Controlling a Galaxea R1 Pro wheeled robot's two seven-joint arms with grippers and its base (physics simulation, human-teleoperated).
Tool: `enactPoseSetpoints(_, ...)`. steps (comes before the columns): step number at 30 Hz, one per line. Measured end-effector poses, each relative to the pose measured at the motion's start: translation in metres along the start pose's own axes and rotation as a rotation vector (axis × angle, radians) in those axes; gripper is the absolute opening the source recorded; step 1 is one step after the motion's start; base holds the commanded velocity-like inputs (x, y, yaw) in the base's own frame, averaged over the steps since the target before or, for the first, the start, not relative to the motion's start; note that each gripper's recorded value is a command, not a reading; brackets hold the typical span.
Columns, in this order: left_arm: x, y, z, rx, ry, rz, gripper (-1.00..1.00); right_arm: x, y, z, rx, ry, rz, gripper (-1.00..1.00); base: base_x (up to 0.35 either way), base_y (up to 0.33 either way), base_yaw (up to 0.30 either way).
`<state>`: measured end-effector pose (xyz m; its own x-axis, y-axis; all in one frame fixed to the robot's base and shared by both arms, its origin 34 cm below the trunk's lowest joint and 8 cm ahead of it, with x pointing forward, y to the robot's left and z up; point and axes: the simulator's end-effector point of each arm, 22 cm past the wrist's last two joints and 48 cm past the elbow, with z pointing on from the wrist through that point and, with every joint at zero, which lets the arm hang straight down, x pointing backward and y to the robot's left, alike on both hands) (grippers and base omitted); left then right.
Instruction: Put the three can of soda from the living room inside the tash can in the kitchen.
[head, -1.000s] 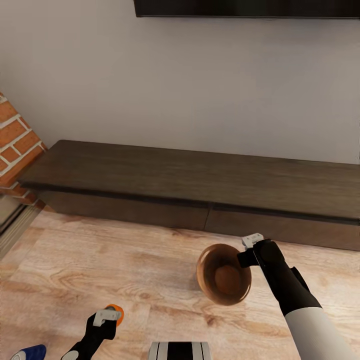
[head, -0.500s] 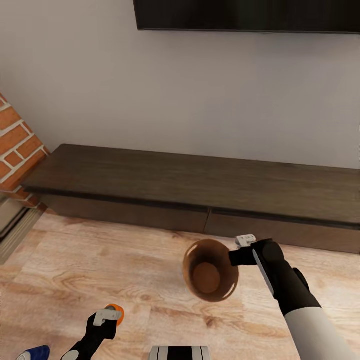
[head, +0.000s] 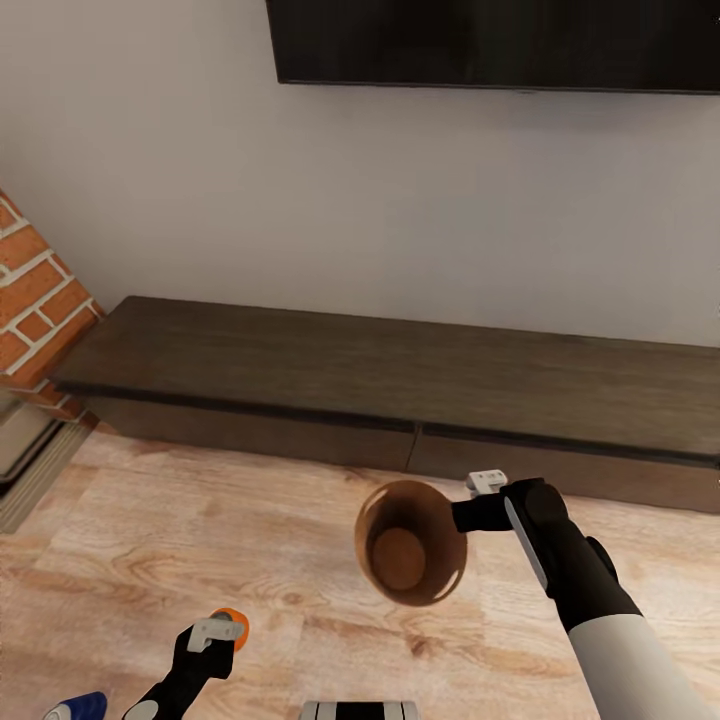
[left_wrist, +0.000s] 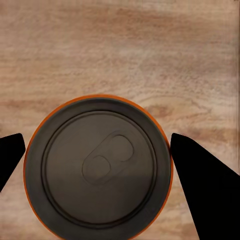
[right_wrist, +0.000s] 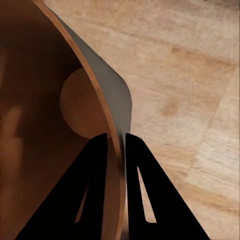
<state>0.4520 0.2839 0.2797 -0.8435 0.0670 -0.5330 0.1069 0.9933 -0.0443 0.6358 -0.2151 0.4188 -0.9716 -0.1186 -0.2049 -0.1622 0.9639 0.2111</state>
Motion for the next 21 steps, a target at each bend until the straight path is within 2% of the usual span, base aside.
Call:
enactPoseSetpoints(4, -0.006, 0.000, -0.006, 0.000, 0.000, 0.001, -1.00, -0.003, -0.006, -0.008, 0.036, 0.002, -0.019, -1.00, 0.000, 0.000, 0.000)
enactPoseSetpoints(10, -0.013, -0.001, -0.014, 0.001, 0.000, 0.000, -1.00, -0.006, 0.004, -0.016, 0.007, 0.005, -0.014, -1.00, 0.000, 0.000, 0.000)
enactPoseSetpoints(15, -0.020, -0.002, -0.013, 0.005, -0.025, 0.003, -1.00, -0.006, 0.000, -0.016, 0.029, 0.006, -0.029, -1.00, -0.002, 0.000, 0.000)
enactPoseSetpoints(21, -0.022, -0.003, -0.014, 0.007, -0.036, 0.005, -1.00, -0.006, 0.003, -0.016, 0.015, 0.005, -0.022, -1.00, -0.185, 0.000, 0.000)
